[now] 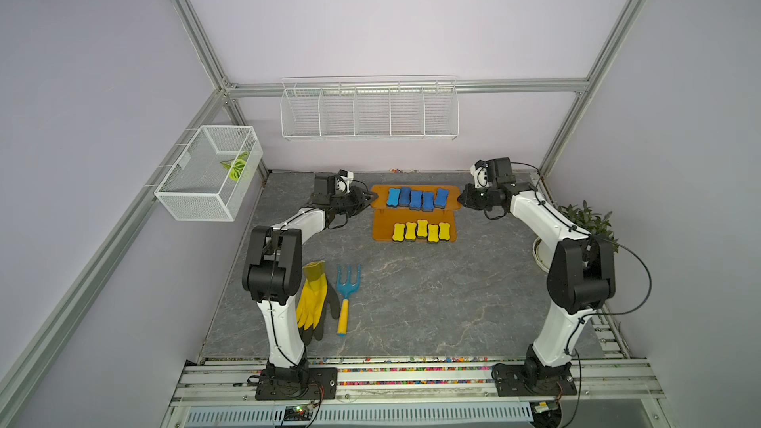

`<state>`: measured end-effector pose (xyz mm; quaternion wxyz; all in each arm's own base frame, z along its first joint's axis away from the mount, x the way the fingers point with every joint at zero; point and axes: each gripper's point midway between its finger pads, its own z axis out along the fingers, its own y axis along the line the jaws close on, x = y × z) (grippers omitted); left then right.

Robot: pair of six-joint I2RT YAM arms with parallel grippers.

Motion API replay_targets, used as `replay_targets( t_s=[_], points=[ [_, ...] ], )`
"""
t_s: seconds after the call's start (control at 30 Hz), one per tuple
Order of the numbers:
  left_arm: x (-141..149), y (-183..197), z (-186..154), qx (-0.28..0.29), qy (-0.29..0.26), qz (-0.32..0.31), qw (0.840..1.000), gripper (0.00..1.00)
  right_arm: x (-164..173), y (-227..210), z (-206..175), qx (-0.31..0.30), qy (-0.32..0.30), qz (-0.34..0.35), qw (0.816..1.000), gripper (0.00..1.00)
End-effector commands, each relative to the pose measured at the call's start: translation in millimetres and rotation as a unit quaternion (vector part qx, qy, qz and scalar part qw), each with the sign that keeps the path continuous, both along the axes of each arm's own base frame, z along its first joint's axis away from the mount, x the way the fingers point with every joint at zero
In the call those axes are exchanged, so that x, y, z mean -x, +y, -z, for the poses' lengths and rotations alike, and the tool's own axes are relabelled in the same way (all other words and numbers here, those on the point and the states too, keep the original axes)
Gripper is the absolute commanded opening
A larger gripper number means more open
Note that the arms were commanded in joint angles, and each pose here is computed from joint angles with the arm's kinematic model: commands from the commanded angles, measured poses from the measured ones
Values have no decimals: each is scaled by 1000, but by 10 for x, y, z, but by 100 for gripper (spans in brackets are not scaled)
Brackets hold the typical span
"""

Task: Remove the whiteboard erasers from the shelf
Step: Move the shelf to the center of the board, then pick up the whiteboard eraser from the shelf.

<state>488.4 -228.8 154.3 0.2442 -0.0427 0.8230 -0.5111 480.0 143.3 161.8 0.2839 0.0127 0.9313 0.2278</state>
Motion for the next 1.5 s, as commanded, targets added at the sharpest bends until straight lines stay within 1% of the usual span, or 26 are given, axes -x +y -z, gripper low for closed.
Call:
replay_targets(
  t_s=[0.0, 0.2, 0.6, 0.67, 0.73, 0.8, 0.9, 1.0, 1.1, 1.17, 1.23, 1.3, 1.33, 1.37, 1.47],
  points=[
    [98, -182, 10, -28, -21, 20, 999, 24, 275, 175, 61, 0, 34, -40, 999, 18],
    [181, -190, 2, -26, -13, 17, 999, 24, 265, 175, 73, 2, 36, -40, 999, 17],
    [323, -121, 50, -31, -4, 0, 1000, 23, 250, 23, 38, 22, 32, -26, 999, 17],
    [335, -97, 26, -35, -8, -6, 999, 24, 237, -28, -3, 28, 27, -19, 999, 17],
    [339, -59, -14, -45, -16, -14, 999, 29, 217, -89, -50, 37, 21, -12, 999, 19],
    [343, -4, -51, -62, -21, -25, 998, 35, 194, -166, -103, 49, 17, -3, 999, 23],
    [357, 70, -112, -83, -27, -38, 995, 42, 169, -294, -197, 69, 9, 13, 997, 27],
    [373, 145, -184, -103, -35, -50, 993, 44, 164, -372, -319, 84, -5, 26, 996, 33],
    [399, 264, -305, -131, -45, -68, 988, 44, 203, -349, -440, 95, -14, 36, 995, 37],
    [435, 376, -365, -162, -44, -84, 982, 44, 250, -276, -519, 121, -23, 40, 992, 39],
    [480, 508, -395, -214, -30, -105, 971, 44, 303, -140, -572, 134, -28, 37, 990, 38],
    [531, 547, -489, -254, -35, -99, 962, 44, 340, 25, -619, 147, -37, 32, 988, 39],
    [547, 594, -526, -270, -36, -106, 956, 44, 345, 98, -632, 151, -40, 29, 987, 39],
    [581, 622, -569, -279, -41, -112, 953, 44, 352, 190, -650, 156, -43, 25, 986, 41],
    [695, 610, -651, -280, -63, -114, 951, 44, 335, 378, -675, 171, -49, 18, 984, 46]
  ],
)
